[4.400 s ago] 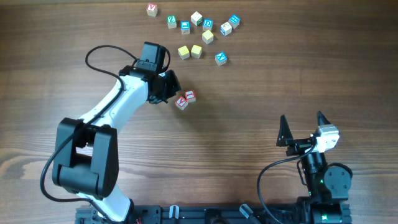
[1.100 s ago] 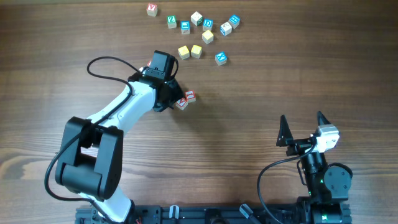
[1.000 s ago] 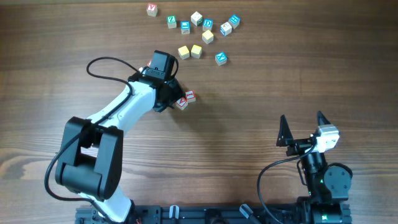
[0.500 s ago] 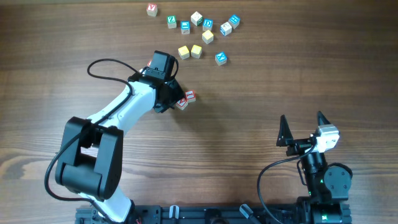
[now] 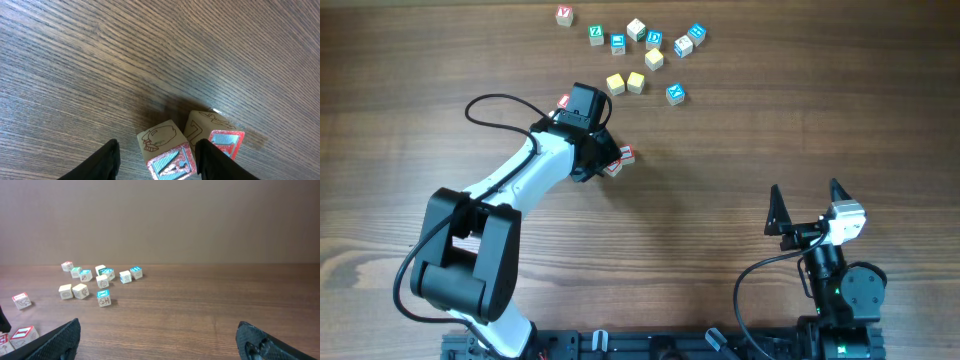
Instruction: Form a circle
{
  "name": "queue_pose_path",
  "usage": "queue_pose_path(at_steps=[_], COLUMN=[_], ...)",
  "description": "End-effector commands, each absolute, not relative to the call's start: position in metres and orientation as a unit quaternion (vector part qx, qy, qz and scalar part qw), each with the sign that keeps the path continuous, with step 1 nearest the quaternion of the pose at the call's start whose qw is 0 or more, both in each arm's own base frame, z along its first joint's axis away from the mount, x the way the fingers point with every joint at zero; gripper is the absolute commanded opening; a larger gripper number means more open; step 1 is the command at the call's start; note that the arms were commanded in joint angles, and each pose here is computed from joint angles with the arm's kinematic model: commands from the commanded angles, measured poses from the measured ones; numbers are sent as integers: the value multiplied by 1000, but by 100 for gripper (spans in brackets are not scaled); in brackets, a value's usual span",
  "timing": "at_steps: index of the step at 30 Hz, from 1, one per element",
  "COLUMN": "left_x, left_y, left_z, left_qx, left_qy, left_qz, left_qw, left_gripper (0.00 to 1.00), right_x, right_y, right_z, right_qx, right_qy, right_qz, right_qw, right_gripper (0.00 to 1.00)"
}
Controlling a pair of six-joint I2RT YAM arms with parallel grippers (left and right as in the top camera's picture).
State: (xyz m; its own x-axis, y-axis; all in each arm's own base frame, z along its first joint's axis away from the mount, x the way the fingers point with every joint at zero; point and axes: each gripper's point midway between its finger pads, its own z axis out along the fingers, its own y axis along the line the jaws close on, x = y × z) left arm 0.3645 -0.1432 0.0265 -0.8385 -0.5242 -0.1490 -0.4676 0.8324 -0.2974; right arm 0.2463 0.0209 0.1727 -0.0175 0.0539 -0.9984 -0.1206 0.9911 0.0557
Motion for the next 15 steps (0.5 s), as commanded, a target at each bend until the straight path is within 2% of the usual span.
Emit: queue_pose_path(at_steps=[1,15], left_x=[361,364], left_y=[-140,-139], left_z=[20,20], left_qx=[-265,-265], left_qy=[951,951], left_qz=[-115,-111], left_qw=[109,118], left_gripper=[50,48], right_x=[247,247], right_y=[17,17], right_z=[174,174], right_qx=[-19,-19], right_qy=[709,709], right_qz=[51,51], right_qw=[703,703], right_gripper=[100,100])
